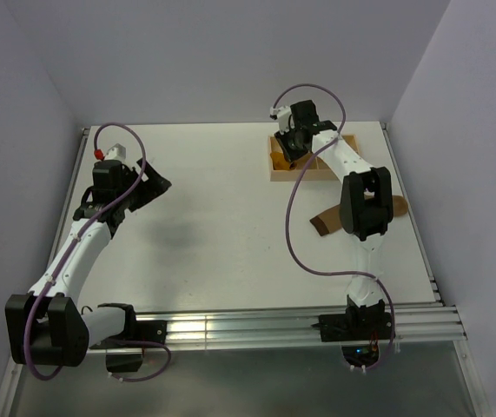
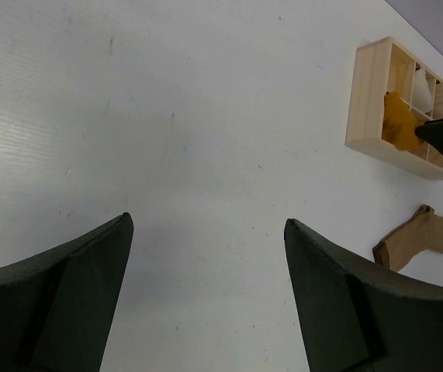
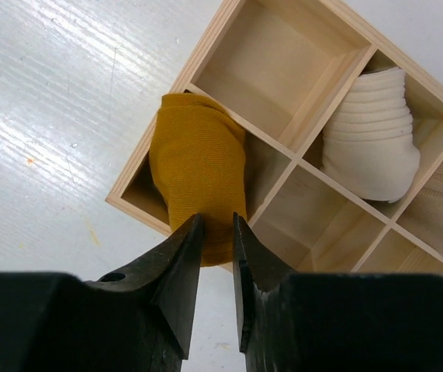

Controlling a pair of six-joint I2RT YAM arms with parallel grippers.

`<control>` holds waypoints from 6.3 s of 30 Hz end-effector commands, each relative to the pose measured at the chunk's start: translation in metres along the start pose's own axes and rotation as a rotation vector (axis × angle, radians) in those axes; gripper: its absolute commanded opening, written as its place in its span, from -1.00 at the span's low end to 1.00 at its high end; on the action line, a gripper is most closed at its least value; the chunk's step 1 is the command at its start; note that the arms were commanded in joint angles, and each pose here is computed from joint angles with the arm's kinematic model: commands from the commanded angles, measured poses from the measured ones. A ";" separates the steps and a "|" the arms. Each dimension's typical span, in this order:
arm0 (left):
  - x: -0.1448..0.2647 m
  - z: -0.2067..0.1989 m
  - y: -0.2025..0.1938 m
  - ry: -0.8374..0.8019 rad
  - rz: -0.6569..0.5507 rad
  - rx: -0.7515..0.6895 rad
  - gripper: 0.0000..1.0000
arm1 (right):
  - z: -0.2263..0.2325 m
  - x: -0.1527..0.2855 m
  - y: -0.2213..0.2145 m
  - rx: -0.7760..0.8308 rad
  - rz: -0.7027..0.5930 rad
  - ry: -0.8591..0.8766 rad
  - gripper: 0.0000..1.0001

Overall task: Roll the socks
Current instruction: Place the sock in the storage box, then adjust the sock at the center of the board.

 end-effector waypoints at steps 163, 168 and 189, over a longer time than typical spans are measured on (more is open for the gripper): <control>0.133 0.040 0.029 0.309 -0.448 -0.185 0.99 | 0.018 0.064 -0.193 -0.913 0.095 -0.142 0.71; 0.135 0.041 0.030 0.317 -0.455 -0.182 0.99 | 0.045 0.055 -0.190 -0.883 0.129 -0.096 0.69; 0.142 0.042 0.031 0.323 -0.480 -0.171 0.99 | 0.347 0.041 -0.164 -0.223 0.364 0.368 0.68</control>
Point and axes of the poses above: each gripper's point midway between its finger pads, its own x axis back along the fingers, its own z axis along the line the jaws close on, y = z × x, the point moved 1 cm from there along x, back along the fingers, and after that the axes turned 8 degrees about -x, right-handed, at the moved point
